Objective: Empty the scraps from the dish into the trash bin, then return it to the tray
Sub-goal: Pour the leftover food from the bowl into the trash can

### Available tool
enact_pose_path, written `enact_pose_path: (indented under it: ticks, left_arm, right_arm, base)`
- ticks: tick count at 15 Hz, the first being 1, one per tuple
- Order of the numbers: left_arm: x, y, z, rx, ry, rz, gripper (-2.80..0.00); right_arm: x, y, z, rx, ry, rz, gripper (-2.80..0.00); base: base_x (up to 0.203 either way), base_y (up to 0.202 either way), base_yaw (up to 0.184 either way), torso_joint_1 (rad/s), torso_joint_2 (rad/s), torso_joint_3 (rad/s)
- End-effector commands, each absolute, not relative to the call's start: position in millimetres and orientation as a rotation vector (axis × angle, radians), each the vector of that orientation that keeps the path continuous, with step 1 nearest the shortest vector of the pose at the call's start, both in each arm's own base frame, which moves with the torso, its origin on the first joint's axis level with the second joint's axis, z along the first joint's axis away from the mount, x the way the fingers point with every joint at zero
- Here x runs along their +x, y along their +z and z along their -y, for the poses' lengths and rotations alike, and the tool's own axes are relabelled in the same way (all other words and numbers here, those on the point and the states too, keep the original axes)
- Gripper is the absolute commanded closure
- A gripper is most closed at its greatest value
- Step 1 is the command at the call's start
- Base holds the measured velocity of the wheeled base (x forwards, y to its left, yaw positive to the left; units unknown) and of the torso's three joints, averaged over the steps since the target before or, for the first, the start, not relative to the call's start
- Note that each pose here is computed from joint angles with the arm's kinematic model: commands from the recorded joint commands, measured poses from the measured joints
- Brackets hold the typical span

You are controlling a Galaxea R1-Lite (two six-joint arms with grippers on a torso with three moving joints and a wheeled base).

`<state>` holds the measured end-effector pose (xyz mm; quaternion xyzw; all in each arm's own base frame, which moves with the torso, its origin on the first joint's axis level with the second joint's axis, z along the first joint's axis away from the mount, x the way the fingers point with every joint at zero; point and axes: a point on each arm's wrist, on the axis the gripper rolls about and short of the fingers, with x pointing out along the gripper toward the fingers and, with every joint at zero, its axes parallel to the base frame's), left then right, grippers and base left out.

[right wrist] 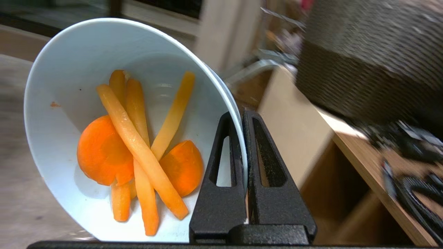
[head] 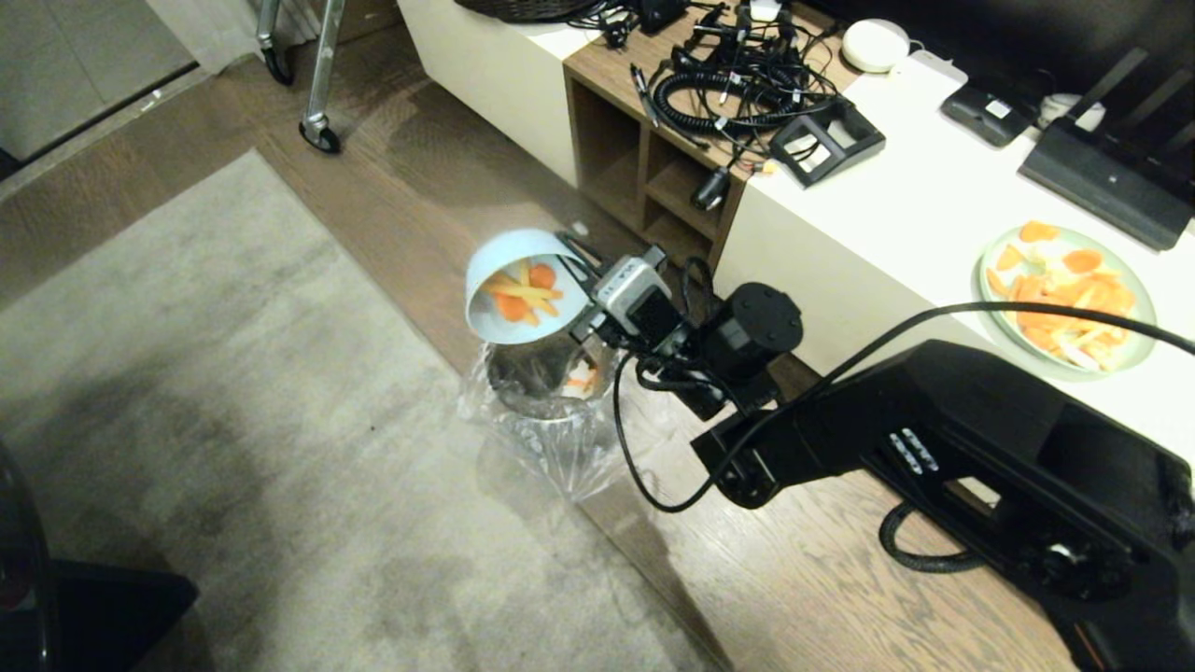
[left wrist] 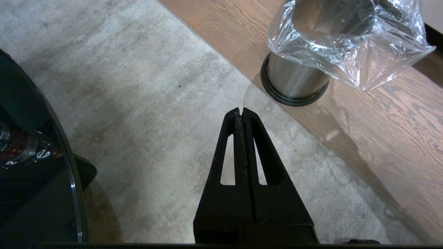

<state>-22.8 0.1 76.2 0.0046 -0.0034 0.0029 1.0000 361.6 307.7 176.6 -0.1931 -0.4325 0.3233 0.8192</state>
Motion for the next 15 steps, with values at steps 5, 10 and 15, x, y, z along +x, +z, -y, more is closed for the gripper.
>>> enact_pose_path:
  ticks: [5, 10, 15]
  left_arm:
    - [-23, 76, 0, 0.009, 0.006, 0.008, 0.0]
    - [-23, 76, 0, 0.009, 0.006, 0.008, 0.0]
    - [-23, 76, 0, 0.009, 0.006, 0.008, 0.0]
  right_arm:
    - [365, 182, -303, -0.429, 0.735, 1.025, 0.0]
    - [371, 193, -302, -0.419, 0.705, 1.081, 0.0]
    - [373, 204, -305, -0.405, 0.691, 1.148, 0.0]
  base:
    - [0.0, 0.0, 0.0, 0.0, 0.0, 0.0]
    - [0.0, 0.0, 0.0, 0.0, 0.0, 0.0]
    - [0.0, 0.0, 0.0, 0.0, 0.0, 0.0]
